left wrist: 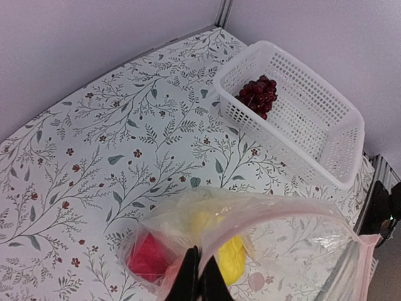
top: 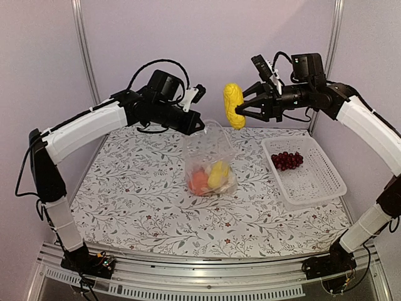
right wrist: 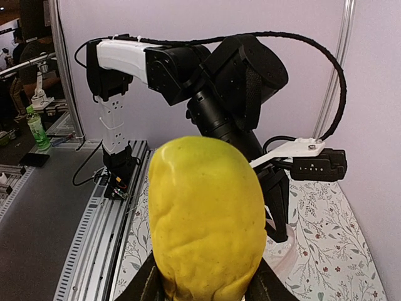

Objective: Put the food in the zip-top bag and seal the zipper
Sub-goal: Place the fake fruit in the zipper food storage bag.

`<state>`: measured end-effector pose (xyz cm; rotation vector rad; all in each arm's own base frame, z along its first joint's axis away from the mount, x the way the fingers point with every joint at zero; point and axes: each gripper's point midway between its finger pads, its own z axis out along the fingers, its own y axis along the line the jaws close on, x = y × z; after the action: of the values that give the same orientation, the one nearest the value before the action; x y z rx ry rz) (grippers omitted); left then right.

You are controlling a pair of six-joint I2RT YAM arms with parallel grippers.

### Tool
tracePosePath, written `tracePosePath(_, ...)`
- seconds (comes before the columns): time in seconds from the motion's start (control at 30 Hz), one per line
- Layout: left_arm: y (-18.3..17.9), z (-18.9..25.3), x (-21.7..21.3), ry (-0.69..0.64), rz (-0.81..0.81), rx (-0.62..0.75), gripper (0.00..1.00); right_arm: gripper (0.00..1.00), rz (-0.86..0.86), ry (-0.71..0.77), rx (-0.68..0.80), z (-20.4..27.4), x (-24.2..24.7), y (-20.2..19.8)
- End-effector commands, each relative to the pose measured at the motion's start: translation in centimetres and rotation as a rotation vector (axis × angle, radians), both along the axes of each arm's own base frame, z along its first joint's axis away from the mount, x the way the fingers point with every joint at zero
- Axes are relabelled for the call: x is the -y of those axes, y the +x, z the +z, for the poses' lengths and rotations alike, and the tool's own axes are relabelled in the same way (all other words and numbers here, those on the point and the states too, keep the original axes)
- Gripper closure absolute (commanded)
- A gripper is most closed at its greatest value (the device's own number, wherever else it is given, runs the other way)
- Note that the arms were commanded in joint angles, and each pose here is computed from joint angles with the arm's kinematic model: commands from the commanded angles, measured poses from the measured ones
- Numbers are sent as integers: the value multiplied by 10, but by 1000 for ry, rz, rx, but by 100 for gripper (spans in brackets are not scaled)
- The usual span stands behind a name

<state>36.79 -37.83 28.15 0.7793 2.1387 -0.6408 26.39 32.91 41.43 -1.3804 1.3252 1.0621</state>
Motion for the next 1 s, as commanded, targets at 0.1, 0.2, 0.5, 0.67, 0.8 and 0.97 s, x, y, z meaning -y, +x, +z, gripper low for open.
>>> tracePosePath(0.1, 1, 25, -9, -53, 26, 27, 99, 71, 62, 54, -21, 0, -30, 4)
tracePosePath(0.2, 3, 25, -14, -56, 44, 21, 98, 71, 79, 46, -20, -7, -37, 2)
tracePosePath(0.5, 2, 22, -20, -56, 54, 6, 98, 64, 58, -36, 20, -41, -65, 2)
tracePosePath(0.67, 2, 21, -22, -53, 56, 6, 98, 64, -57, -79, 53, -54, -76, 22)
tracePosePath(0.8, 3, 22, -24, -52, 60, 9, 98, 63, -69, -93, 41, -61, -77, 25)
tracePosePath(0.97, 4, 23, -26, -51, 65, 11, 98, 51, -117, -150, 55, -78, -78, 29)
